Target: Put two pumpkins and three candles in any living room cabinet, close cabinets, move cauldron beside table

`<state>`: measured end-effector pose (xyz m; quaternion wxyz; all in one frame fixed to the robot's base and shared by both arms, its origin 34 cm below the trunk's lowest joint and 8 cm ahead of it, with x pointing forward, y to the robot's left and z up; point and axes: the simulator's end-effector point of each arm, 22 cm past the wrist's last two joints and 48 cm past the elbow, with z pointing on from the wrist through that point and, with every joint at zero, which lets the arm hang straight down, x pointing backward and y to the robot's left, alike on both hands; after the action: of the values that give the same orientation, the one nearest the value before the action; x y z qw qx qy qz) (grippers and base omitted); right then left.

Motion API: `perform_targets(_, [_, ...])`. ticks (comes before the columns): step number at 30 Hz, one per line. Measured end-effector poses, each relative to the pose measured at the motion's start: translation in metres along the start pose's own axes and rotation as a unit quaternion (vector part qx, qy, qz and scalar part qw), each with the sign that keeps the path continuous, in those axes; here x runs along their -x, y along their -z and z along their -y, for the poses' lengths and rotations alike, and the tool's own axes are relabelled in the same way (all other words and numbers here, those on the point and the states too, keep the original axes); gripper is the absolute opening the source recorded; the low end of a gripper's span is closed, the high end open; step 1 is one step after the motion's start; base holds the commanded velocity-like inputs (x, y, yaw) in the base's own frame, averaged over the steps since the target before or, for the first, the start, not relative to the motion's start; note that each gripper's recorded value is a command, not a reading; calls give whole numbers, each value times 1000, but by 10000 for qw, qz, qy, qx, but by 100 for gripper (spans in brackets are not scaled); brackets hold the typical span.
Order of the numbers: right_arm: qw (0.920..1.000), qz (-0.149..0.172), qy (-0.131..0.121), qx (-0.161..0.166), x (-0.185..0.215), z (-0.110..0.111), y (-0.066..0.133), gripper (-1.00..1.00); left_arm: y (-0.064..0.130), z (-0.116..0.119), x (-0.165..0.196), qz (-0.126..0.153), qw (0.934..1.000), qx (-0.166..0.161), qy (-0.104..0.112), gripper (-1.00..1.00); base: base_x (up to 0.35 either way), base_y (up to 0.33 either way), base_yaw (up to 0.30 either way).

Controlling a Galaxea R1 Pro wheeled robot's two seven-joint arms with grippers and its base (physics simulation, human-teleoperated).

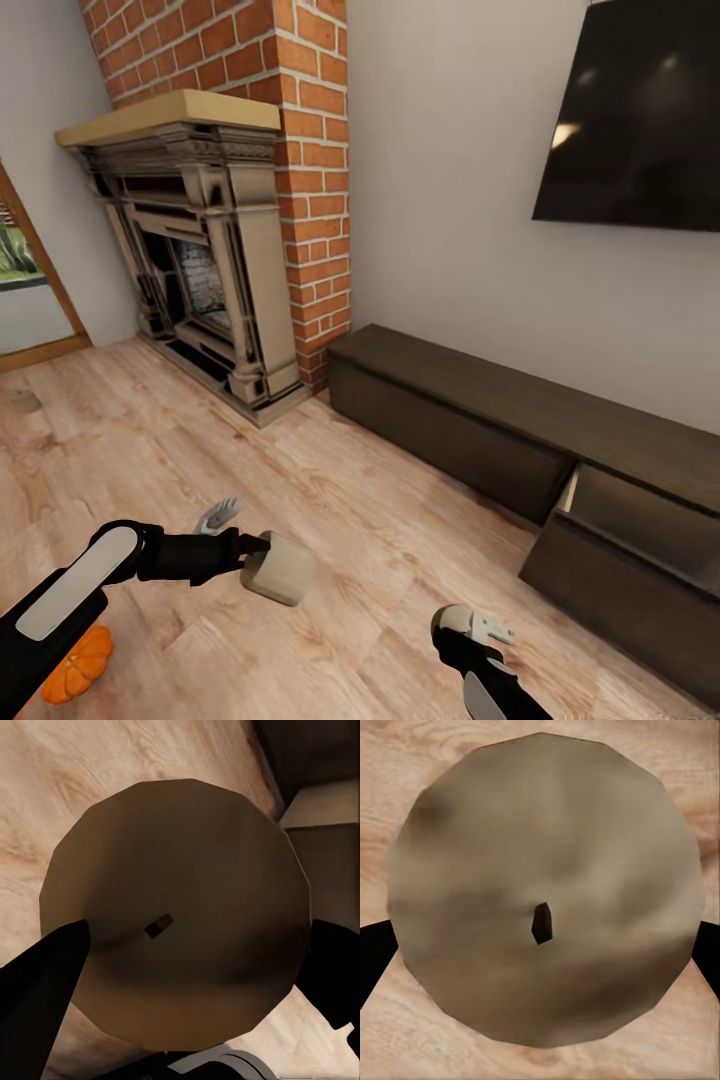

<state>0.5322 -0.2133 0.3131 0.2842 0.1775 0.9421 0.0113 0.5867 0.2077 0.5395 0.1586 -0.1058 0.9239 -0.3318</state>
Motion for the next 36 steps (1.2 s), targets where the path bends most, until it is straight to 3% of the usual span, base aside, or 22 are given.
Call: perform_targets(36, [9998,-192,6,-47,36,-11,49,-100,39,41,26,-132,9998,43,107,-100,0,0,-185])
